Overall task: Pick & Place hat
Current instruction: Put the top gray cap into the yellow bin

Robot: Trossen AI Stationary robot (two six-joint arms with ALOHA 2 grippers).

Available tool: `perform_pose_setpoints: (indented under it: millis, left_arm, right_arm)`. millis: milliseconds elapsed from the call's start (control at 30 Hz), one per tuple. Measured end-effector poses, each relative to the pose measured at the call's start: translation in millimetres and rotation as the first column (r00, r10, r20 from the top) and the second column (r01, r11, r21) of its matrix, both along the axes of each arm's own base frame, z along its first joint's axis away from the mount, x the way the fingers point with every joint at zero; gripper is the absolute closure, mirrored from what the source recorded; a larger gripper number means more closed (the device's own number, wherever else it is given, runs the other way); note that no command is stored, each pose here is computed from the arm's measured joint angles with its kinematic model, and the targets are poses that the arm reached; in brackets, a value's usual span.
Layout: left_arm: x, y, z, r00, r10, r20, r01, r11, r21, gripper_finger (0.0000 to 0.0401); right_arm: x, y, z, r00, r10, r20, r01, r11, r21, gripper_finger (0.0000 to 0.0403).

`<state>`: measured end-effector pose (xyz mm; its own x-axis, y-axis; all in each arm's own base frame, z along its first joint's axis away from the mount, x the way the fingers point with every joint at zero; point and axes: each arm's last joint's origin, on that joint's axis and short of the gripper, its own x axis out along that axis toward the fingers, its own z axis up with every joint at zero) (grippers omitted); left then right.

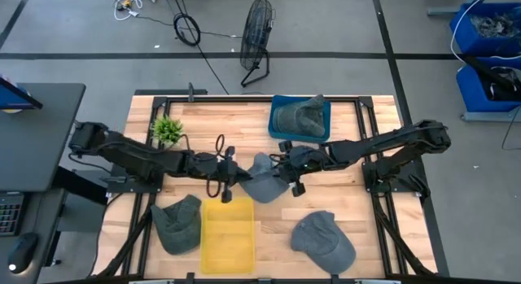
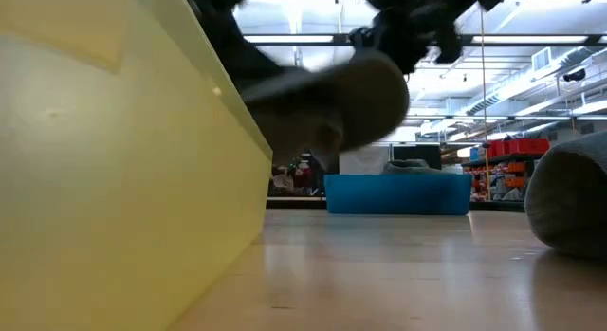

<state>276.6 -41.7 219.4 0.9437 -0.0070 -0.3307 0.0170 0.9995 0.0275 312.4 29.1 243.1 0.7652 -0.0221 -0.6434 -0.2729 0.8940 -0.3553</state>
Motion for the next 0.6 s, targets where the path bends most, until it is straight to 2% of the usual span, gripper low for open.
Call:
perform_pose_setpoints:
  millis: [67, 167, 233, 300, 467, 600]
  left_arm:
    - [-11, -9, 20, 0.998, -0.043, -0.041, 0.044, 0.998, 0.036, 0.0397]
    - [-29, -28, 46, 0.978, -0.126, -0.165, 0.137, 0.989, 0.055, 0.0397]
    - [-39, -43, 57, 0.949, -0.200, -0.244, 0.213, 0.977, 0.028, 0.0397]
    - [-47, -61, 66, 0.923, -0.271, -0.273, 0.283, 0.959, 0.007, 0.0397]
    - [-62, -102, 50, 0.839, -0.419, -0.347, 0.454, 0.891, 0.023, 0.0398]
    - [-68, -126, 29, 0.760, -0.498, -0.416, 0.591, 0.797, 0.126, 0.0398]
  right_arm:
    - [-7, 1, 10, 1.000, -0.019, 0.015, 0.019, 1.000, 0.024, 0.0295]
    - [-20, 2, 20, 0.999, -0.037, 0.004, 0.037, 0.998, 0.053, 0.0292]
    - [-27, 3, 25, 0.999, -0.036, -0.002, 0.036, 0.998, 0.057, 0.0291]
    - [-32, 2, 27, 0.999, -0.037, -0.023, 0.038, 0.998, 0.053, 0.0291]
    - [-33, 2, 26, 0.998, -0.048, -0.037, 0.051, 0.997, 0.066, 0.0291]
    - [-33, 2, 25, 0.997, -0.056, -0.049, 0.060, 0.996, 0.073, 0.0291]
